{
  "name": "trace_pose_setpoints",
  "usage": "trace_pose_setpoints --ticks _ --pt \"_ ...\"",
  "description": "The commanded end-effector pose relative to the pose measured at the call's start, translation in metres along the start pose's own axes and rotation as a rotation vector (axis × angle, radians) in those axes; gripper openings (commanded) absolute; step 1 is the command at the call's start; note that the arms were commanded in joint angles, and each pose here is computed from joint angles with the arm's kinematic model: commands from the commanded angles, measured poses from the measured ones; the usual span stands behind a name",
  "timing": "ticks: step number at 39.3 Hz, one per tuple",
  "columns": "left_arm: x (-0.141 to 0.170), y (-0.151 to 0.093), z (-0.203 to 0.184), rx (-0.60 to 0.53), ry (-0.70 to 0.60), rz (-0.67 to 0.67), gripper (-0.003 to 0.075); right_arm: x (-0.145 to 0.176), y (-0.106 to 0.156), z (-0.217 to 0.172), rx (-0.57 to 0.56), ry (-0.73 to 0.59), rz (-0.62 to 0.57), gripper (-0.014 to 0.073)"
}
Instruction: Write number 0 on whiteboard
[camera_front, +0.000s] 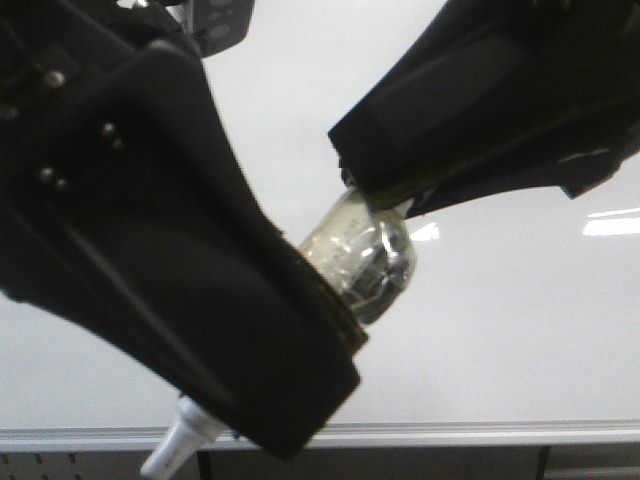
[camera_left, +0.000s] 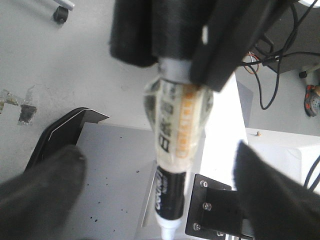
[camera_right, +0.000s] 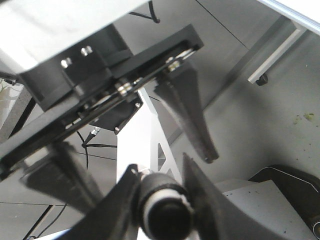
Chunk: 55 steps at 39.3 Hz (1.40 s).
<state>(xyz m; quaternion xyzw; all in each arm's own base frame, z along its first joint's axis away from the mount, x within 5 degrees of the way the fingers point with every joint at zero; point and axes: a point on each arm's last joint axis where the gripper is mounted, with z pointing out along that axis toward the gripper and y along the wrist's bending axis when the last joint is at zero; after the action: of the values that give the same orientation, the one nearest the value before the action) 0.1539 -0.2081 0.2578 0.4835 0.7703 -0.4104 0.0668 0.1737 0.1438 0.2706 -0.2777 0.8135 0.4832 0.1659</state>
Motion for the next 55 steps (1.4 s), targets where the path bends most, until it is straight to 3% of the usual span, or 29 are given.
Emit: trace_pose_setpoints --ticks 1,10,14,20,25,29,41,55 --pt "-0.011 -0.015 -0.010 0.033 -0.072 0.029 0.0689 -0.008 0.012 -0.006 -0.057 -0.037 -0.029 -0.0067" --pt "-0.011 -0.015 -0.010 0.033 -0.072 0.029 0.0627 -0.001 0.012 -0.010 -0.001 0.116 -0.094 -0.0067" --pt "-0.011 -0.015 -0.010 0.033 -0.072 0.029 0.0595 -0.005 0.008 -0.018 0.134 0.205 -0.084 -0.0067" --pt "-0.011 -0.015 -0.010 0.033 -0.072 0.029 0.0539 -0.018 -0.002 -0.037 0.436 0.258 -0.048 -0.0067" --pt "-0.011 -0.015 -0.010 0.033 -0.072 0.029 0.0447 -0.038 -0.006 -0.055 0.656 0.166 -0.040 -0.0067" --pt "-0.011 -0.015 -0.010 0.033 -0.072 0.029 0.0336 -0.055 -0.006 -0.066 0.767 0.056 -0.050 -0.0067" --pt "-0.011 -0.015 -0.010 0.035 -0.071 0.029 -0.0012 -0.086 0.006 -0.081 0.837 -0.155 -0.162 -0.0067" --pt "-0.011 -0.015 -0.010 0.035 -0.071 0.029 -0.0020 -0.138 0.035 -0.135 0.983 -0.382 -0.243 -0.0066"
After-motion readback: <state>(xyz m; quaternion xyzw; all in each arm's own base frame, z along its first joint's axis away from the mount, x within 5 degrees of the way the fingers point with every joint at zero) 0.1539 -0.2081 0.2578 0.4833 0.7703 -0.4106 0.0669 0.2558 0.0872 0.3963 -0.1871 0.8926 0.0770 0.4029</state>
